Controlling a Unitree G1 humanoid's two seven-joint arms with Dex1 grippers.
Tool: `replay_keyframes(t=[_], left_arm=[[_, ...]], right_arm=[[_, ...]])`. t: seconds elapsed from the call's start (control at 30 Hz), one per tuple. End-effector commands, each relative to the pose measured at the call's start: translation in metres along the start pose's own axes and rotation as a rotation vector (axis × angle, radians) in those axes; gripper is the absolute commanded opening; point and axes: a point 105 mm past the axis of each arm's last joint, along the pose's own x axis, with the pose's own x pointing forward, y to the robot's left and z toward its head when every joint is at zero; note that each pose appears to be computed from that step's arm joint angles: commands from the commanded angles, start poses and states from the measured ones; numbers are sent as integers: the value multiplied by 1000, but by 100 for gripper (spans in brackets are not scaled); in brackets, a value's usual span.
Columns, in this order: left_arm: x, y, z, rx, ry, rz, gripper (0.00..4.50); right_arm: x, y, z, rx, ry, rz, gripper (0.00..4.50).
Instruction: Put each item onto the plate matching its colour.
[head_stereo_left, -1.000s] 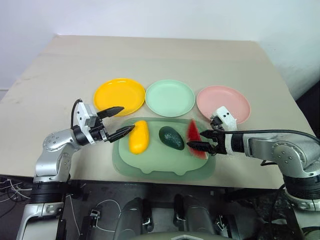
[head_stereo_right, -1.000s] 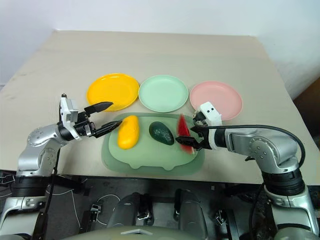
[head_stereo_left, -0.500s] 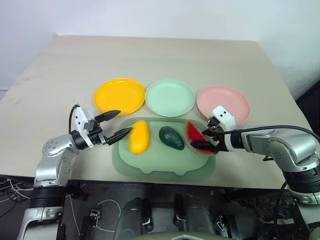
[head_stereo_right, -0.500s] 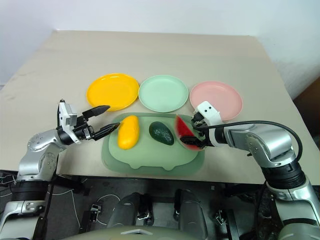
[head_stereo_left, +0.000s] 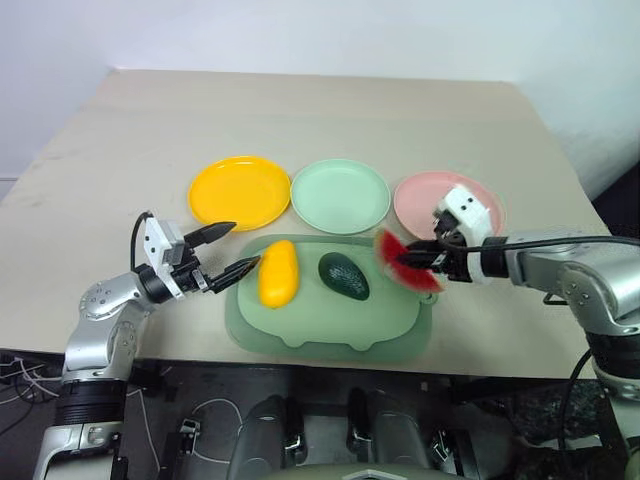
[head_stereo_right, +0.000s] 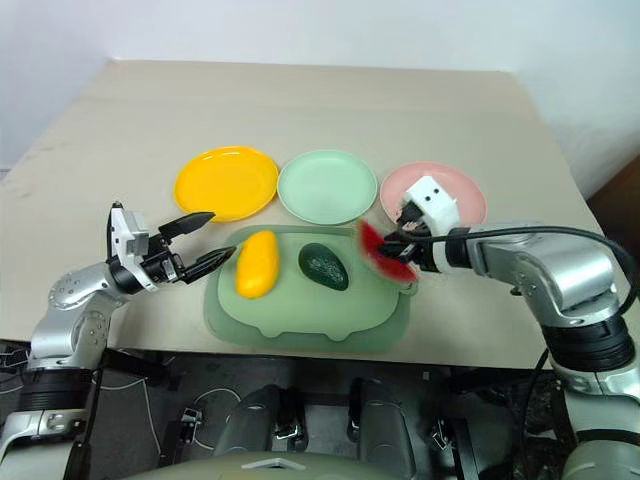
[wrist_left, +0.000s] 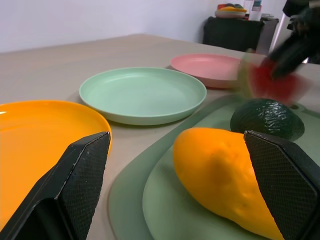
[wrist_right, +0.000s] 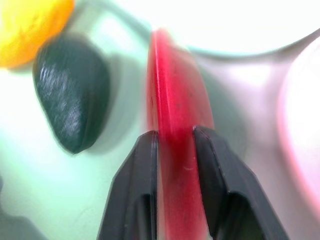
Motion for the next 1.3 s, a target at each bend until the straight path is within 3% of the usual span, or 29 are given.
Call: replay_keyframes(t=[0.03,0.37,0.4,0.53,0.83,0.97,1.3], left_arm=[[-1,3,14,39,-30,8,450],[-5,7,12,44,-28,20,450],[-6,7,12,45,-27,21,450],[-8,6,10,42,-22,23,450],[-7,6,11,42,-18,17,450],[-7,6,13,43,-16,14,450],[-4,5,16,42,-20,7,450]], right_arm=[[-8,-3,14,-18,-55,-8,4],[0,-1,12,-103,-54,-19,1],[-1,-1,14,-116,-65,-16,18],[-5,-2,16,-130,-71,-14,124],[-17,1,23,-174,-104,-3,441],[-28,-2,18,-216,-115,-21,446],[-47,-4,-25,-416,-17,-29,446]])
